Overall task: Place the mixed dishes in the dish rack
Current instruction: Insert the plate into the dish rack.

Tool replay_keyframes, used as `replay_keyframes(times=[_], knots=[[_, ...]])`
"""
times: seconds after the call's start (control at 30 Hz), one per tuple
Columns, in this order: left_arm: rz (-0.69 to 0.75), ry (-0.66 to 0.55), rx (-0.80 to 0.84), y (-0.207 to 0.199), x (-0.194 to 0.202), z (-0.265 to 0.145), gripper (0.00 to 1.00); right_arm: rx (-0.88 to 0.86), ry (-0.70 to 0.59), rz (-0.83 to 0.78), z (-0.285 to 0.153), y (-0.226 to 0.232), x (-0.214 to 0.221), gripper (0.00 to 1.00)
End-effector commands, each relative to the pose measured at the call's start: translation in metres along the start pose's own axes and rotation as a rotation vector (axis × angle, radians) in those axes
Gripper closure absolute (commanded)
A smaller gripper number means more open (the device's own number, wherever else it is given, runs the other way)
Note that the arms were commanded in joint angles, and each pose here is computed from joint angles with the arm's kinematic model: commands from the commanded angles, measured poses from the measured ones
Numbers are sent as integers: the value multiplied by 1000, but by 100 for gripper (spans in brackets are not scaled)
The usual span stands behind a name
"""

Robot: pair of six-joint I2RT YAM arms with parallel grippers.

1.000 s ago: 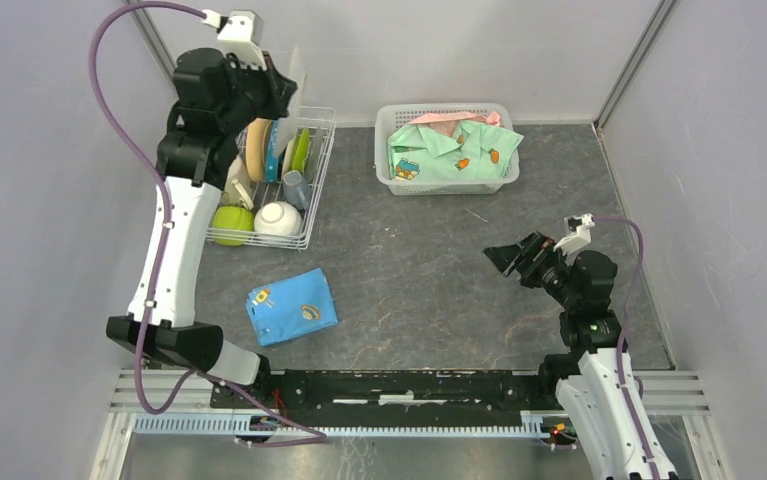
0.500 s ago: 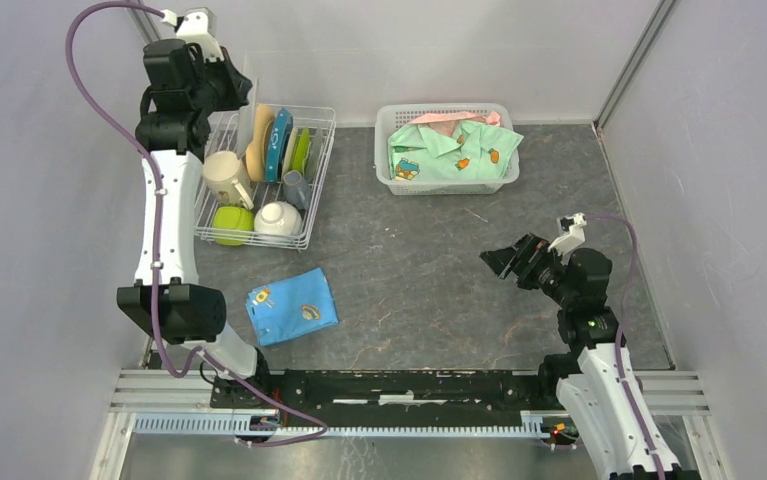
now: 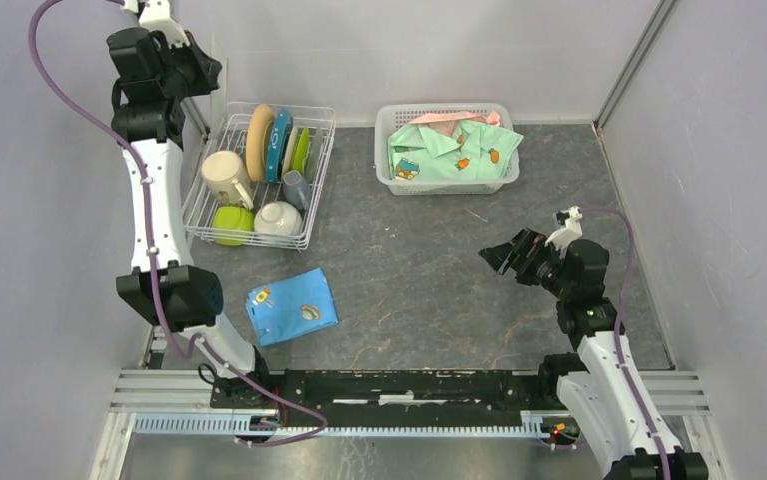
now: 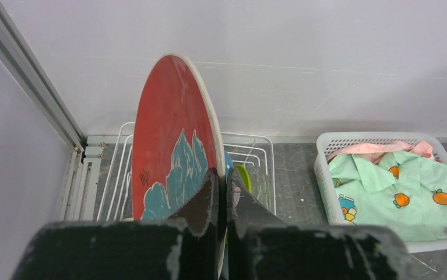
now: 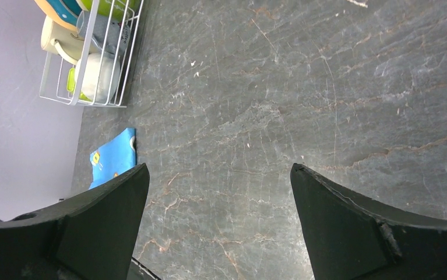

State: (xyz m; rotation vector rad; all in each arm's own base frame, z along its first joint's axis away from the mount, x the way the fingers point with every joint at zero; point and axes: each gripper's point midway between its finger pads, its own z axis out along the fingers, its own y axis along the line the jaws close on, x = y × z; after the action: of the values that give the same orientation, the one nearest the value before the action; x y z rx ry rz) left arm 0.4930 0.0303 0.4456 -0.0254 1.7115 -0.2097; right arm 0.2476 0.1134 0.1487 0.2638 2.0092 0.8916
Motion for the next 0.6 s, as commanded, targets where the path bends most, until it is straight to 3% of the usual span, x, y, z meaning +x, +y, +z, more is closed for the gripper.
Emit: replay_keyframes(times=[0.0,0.57], knots=[[63,-218,92,-2,-69,-3,98,-23,-67,-108,-2,18,-31,2],[6,-114,184,26,-7,69,98,27,-73,-148,10,17,-55,2]])
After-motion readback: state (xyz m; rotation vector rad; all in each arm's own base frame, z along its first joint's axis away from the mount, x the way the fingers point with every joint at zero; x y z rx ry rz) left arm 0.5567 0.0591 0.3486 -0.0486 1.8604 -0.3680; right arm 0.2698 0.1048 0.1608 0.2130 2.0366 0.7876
